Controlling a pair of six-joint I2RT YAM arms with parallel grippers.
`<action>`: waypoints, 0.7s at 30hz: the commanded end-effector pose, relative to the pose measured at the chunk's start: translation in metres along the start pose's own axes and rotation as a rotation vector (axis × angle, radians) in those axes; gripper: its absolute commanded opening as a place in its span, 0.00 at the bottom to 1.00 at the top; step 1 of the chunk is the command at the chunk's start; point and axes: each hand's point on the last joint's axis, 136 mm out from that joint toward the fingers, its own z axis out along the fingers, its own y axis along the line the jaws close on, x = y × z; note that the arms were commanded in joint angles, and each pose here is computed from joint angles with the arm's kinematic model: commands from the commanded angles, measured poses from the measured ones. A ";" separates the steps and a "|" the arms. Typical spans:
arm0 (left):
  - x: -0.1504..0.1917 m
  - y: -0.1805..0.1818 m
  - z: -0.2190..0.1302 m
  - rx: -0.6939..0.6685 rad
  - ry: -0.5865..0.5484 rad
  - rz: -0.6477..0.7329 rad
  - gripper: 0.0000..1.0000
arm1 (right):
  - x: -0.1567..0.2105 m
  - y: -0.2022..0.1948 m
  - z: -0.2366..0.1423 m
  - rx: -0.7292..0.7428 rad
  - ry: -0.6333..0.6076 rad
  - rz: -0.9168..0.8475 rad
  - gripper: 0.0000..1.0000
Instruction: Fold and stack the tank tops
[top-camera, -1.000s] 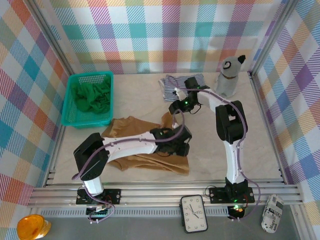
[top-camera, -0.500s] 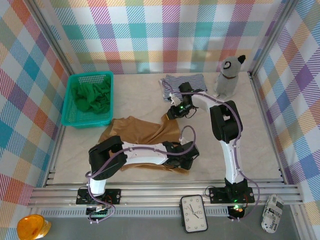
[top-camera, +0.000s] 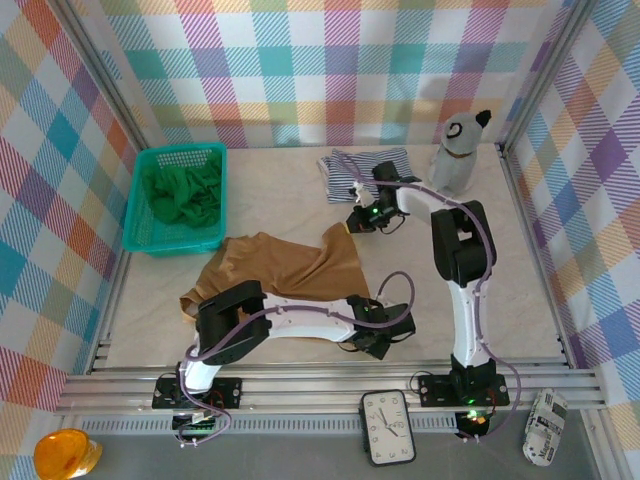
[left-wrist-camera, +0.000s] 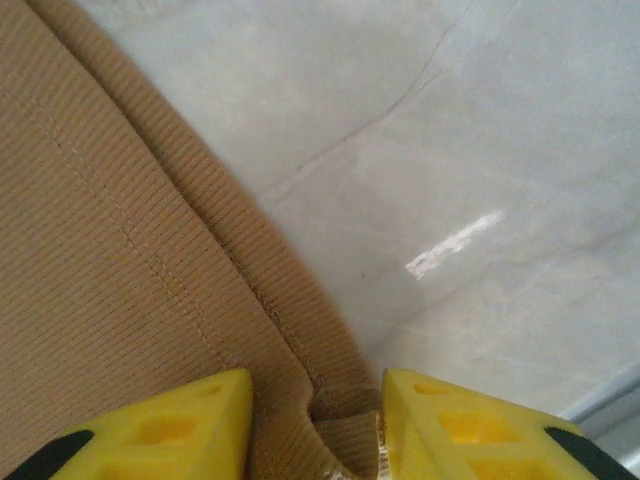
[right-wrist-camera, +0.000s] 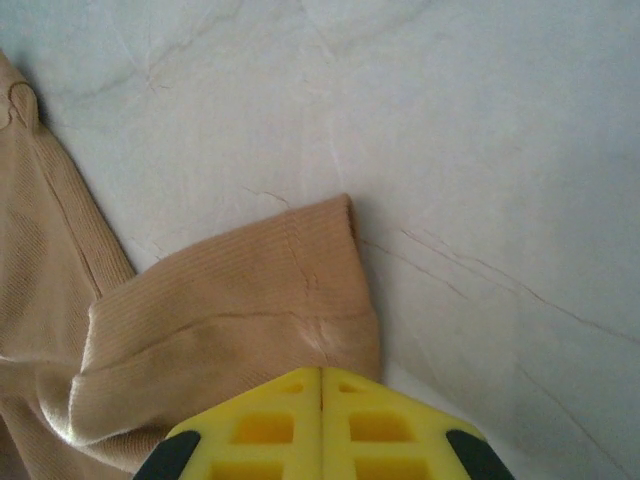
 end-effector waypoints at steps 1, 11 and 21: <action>0.017 0.024 0.001 -0.134 0.081 0.044 0.36 | -0.017 0.014 -0.032 -0.027 -0.098 -0.012 0.03; 0.019 0.036 -0.044 -0.174 0.072 0.073 0.05 | -0.036 0.031 -0.102 0.001 -0.266 -0.033 0.00; 0.040 0.099 -0.090 -0.186 0.060 -0.059 0.00 | 0.005 0.047 -0.051 -0.016 -0.146 -0.074 0.43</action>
